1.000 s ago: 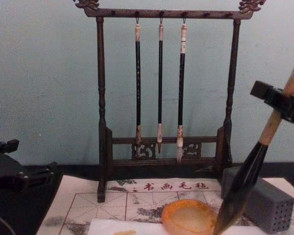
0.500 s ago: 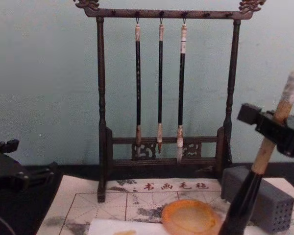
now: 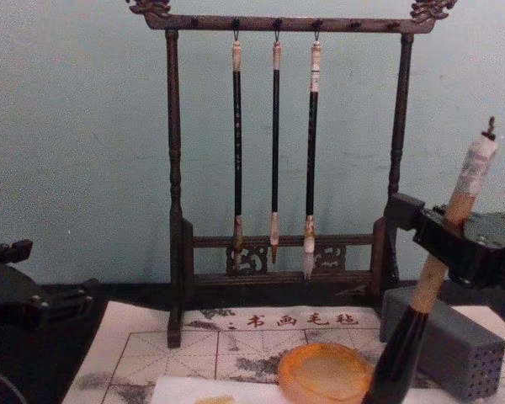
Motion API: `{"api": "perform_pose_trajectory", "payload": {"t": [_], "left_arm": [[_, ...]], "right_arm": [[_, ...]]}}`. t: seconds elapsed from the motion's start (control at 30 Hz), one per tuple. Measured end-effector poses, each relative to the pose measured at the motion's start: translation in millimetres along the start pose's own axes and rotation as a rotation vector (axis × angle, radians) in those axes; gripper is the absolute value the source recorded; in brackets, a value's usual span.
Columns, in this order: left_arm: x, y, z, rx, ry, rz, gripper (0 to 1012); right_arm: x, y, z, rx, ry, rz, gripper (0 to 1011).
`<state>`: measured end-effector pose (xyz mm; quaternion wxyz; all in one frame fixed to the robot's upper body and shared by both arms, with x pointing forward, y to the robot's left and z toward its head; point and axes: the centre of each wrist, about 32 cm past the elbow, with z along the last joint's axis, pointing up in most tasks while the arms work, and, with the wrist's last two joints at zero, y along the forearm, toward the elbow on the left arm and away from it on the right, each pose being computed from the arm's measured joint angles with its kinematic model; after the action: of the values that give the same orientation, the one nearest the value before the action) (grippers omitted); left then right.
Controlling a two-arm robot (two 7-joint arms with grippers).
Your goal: Pick up the brush from the inkstone, write on the paper, then place the brush back to its original position.
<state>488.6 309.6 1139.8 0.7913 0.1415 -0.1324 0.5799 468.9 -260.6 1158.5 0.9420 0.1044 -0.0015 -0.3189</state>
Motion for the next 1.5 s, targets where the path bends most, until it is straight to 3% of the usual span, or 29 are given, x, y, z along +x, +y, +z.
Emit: {"api": "perform_pose_trajectory", "payload": {"t": [0.87, 1.5], "left_arm": [[0.0, 0.0, 0.0, 0.0, 0.0, 0.0, 1001], [0.0, 0.0, 0.0, 0.0, 0.0, 0.0, 1001]], "right_arm": [[2.0, 10.1, -7.5, -0.016, 0.002, -0.014, 15], [2.5, 6.2, -8.2, -0.025, -0.002, -0.02, 15]]}}
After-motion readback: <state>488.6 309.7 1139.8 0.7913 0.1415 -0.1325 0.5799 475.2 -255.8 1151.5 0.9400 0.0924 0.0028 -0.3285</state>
